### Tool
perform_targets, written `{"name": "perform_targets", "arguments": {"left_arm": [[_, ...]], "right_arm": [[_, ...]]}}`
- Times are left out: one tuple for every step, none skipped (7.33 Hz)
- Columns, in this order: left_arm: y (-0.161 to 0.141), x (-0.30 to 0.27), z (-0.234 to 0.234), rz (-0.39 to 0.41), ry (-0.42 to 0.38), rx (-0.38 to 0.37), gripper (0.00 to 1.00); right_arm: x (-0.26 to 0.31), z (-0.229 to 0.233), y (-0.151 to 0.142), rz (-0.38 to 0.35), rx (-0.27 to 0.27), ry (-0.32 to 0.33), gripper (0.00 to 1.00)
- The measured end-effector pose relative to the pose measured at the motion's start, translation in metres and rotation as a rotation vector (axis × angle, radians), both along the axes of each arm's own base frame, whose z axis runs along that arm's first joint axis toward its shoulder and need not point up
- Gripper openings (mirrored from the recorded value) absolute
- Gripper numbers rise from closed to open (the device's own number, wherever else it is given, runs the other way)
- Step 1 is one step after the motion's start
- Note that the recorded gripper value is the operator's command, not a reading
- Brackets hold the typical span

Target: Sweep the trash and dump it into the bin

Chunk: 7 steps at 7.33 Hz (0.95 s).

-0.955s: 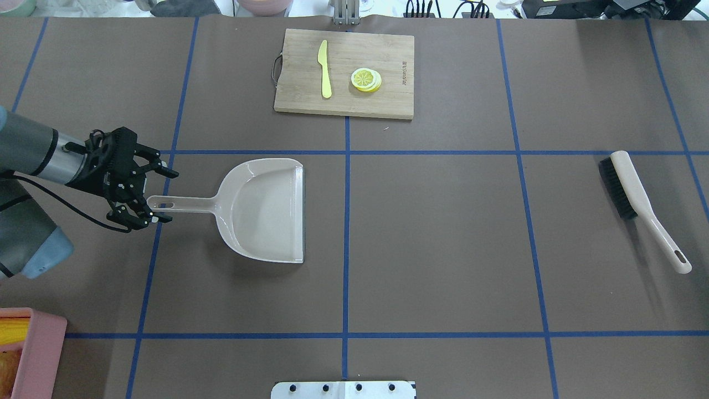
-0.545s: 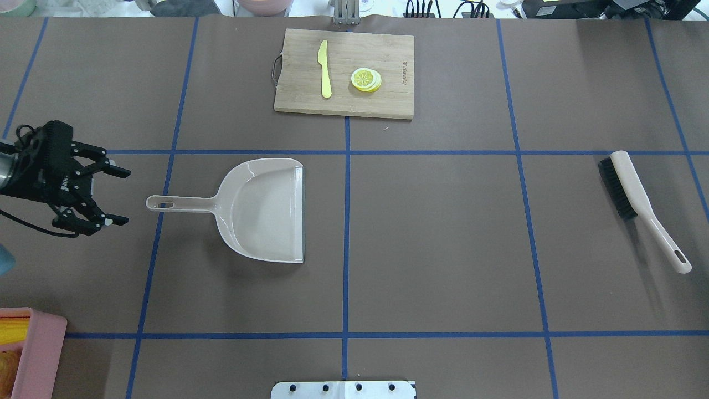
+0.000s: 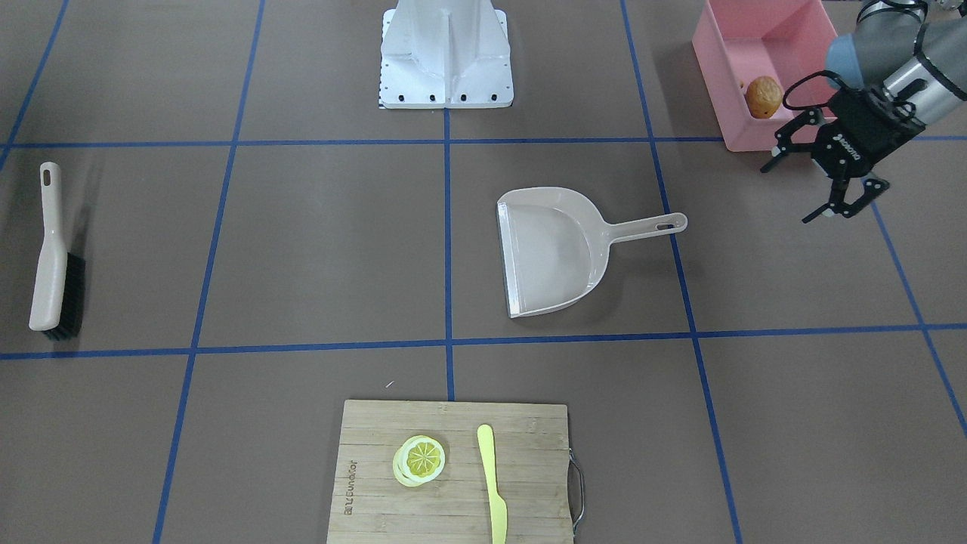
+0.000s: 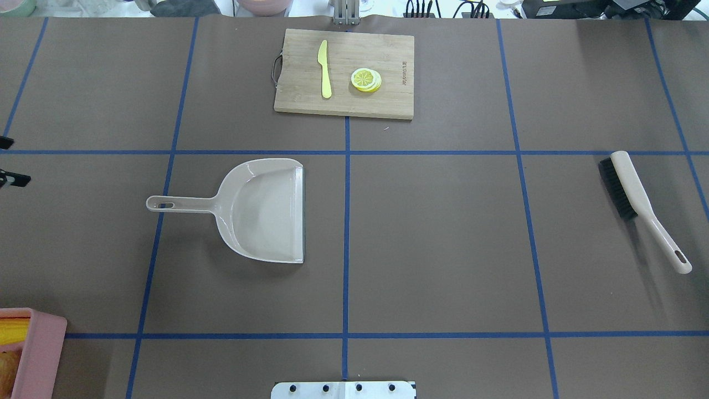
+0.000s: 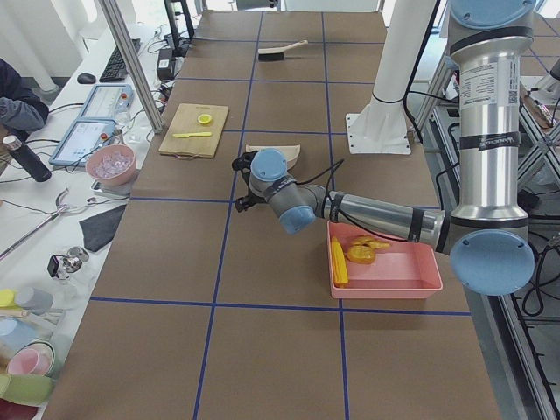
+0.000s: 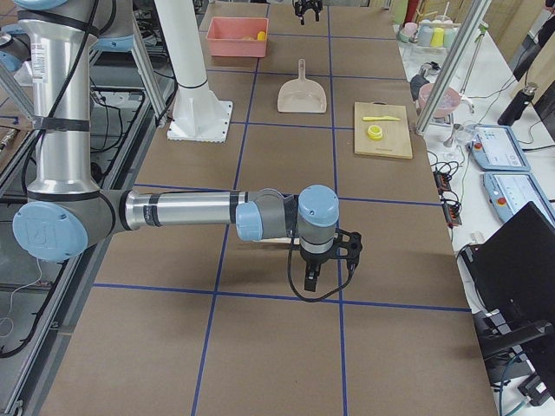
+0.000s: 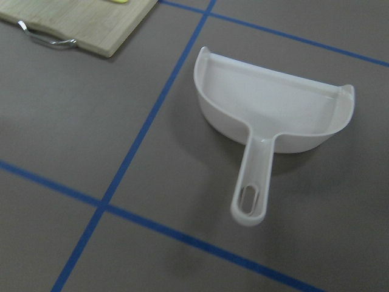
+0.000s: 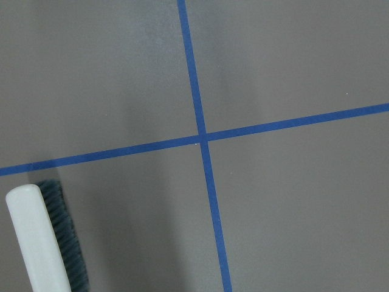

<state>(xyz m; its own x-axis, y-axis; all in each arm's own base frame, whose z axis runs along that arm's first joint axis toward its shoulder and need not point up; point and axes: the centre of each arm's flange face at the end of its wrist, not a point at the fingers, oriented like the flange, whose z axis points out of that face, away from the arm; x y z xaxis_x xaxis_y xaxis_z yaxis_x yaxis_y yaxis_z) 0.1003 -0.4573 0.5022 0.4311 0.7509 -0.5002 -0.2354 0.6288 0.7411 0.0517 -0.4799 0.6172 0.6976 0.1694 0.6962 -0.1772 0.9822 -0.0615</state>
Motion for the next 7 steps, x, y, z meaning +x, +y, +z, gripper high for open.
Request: {"name": "perform_targets", "arguments": {"left_arm": [[-0.007,-0.026,0.013,-0.07,-0.033,-0.141,0.98],[-0.012,-0.049,0.027,-0.147,-0.052,-0.29,0.98],[-0.013,-0.068,0.044,-0.222,-0.058,-0.426,0.98],[-0.011,-0.087,0.062,-0.29,-0.059,-0.537,0.98],[-0.007,-0.106,0.077,-0.342,-0.058,-0.626,0.98],[-0.004,-0.12,0.087,-0.376,-0.059,-0.697,0.98],[-0.001,-0.134,0.094,-0.406,-0.061,-0.754,0.98]], "right_arm": [[0.0,0.0,0.0,-0.001,0.0,-0.001,1.0],[0.0,0.001,0.0,-0.002,0.001,-0.001,1.0],[0.0,0.001,0.001,-0.004,0.0,-0.001,1.0],[0.0,0.002,0.001,-0.005,0.001,-0.001,1.0],[0.0,0.002,0.001,-0.005,0.001,0.0,1.0],[0.0,0.002,0.001,-0.005,0.001,0.0,1.0],[0.0,0.001,0.0,-0.005,0.003,0.001,1.0]]}}
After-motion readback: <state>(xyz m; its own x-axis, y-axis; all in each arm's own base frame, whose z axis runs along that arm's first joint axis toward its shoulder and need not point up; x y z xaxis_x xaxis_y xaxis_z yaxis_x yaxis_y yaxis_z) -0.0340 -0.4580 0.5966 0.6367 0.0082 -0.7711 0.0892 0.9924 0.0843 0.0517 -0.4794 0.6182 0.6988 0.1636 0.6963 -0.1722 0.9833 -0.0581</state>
